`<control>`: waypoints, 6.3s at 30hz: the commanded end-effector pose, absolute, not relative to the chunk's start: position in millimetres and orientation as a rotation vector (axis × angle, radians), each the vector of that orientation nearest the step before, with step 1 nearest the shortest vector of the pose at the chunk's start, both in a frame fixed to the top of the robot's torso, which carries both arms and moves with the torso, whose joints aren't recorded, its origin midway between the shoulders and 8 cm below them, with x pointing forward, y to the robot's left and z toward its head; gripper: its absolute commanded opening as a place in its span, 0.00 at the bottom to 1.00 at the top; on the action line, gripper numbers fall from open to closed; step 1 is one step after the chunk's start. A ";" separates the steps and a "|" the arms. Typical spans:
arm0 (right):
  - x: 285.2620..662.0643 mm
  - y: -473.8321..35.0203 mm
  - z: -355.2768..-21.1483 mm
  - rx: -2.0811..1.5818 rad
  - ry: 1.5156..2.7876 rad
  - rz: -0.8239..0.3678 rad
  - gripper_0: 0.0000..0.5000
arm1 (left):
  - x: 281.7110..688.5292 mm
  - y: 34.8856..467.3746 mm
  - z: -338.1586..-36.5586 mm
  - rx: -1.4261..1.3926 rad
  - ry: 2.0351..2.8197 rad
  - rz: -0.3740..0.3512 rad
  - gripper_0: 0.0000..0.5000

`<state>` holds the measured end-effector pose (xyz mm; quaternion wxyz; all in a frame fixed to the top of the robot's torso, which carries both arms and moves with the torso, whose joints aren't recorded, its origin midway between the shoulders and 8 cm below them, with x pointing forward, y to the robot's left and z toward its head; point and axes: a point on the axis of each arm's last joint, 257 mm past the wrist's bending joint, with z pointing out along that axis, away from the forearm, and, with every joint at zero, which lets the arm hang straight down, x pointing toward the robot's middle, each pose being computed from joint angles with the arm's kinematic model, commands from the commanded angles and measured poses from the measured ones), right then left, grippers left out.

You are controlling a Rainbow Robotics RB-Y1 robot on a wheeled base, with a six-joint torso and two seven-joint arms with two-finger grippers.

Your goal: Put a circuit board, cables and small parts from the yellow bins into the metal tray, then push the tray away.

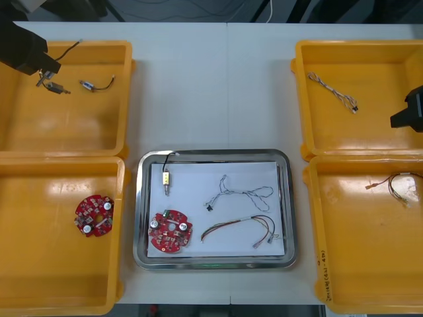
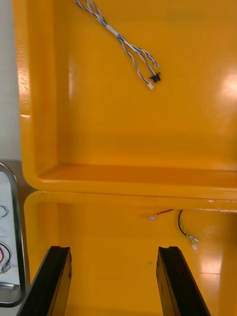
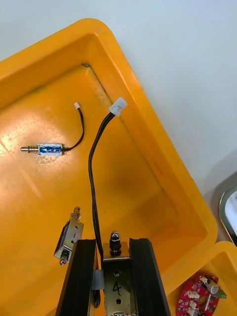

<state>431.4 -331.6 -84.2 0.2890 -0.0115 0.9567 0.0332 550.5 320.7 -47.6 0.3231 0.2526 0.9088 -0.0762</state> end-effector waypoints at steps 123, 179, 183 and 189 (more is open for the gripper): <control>387.3 -386.4 -127.7 0.082 2.642 -0.041 1.00 | 522.4 287.0 -212.3 -0.051 2.634 -0.083 1.00; 386.9 -385.0 -128.0 0.083 2.644 -0.033 1.00 | 549.7 278.4 -218.5 -0.203 2.703 -0.177 1.00; 386.8 -384.6 -128.1 0.082 2.644 -0.031 1.00 | 551.3 278.4 -220.4 -0.200 2.698 -0.170 1.00; 386.5 -385.2 -128.6 0.086 2.645 -0.033 1.00 | 552.4 277.1 -219.8 -0.201 2.693 -0.177 0.17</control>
